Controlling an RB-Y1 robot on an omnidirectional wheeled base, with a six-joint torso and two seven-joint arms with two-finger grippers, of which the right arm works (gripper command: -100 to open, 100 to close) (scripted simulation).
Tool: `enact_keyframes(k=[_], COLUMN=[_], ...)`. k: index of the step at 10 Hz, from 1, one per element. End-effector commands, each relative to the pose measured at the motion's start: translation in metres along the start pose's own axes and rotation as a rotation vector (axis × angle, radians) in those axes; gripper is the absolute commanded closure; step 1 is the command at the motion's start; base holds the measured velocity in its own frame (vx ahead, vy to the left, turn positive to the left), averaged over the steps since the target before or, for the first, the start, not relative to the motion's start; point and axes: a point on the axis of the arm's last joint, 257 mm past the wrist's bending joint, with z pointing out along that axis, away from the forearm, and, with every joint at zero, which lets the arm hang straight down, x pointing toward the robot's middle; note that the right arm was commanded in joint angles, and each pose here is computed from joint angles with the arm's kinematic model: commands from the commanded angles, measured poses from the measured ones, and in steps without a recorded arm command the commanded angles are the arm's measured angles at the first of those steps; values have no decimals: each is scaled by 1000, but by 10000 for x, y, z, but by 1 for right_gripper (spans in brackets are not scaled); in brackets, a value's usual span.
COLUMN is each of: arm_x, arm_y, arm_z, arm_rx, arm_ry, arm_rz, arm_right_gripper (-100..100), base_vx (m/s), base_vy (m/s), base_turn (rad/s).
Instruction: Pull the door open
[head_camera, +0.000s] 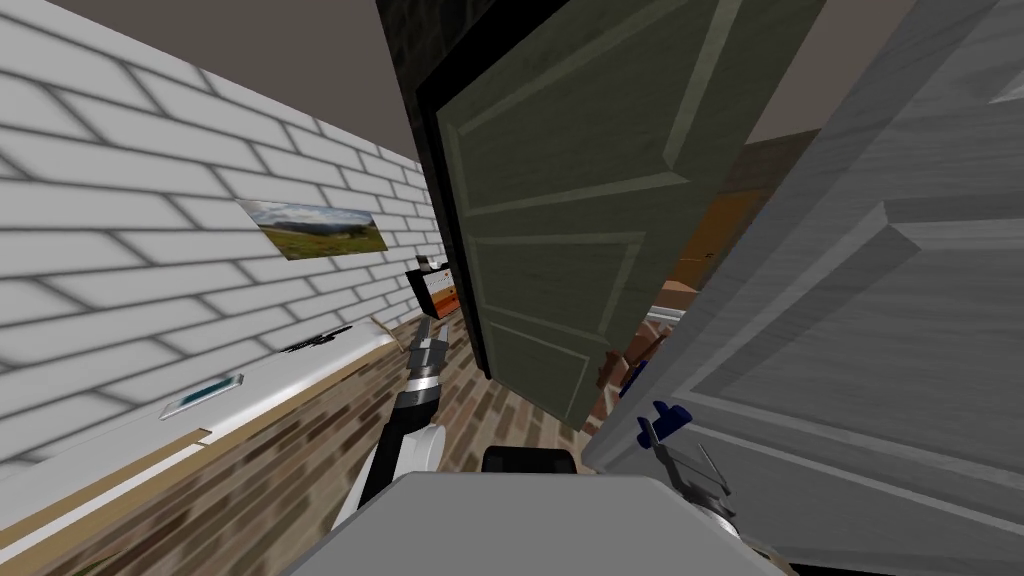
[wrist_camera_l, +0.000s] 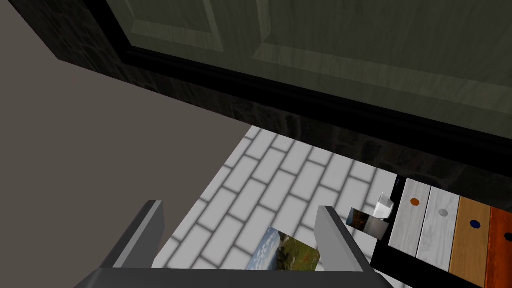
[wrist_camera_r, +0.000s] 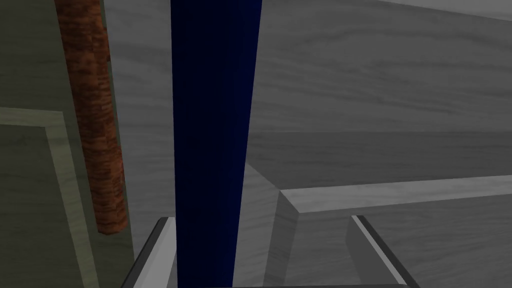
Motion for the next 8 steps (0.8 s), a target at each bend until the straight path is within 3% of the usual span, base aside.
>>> enact_keyframes(k=[1, 2, 4, 8], arm_x=[-40, -78, -78, -78], arm_y=[327, 433, 433, 433], arm_z=[-71, -138, -138, -138], arm_rx=[-39, -51, -51, -51], arm_ry=[-26, -41, -41, -41], arm_rz=[-41, -57, -57, -57], arm_right_gripper=[100, 100, 100, 100], base_vx=[-104, -126, -84, 4], base_vy=[29, 34, 17, -1], base_turn=[-22, -79, -34, -1])
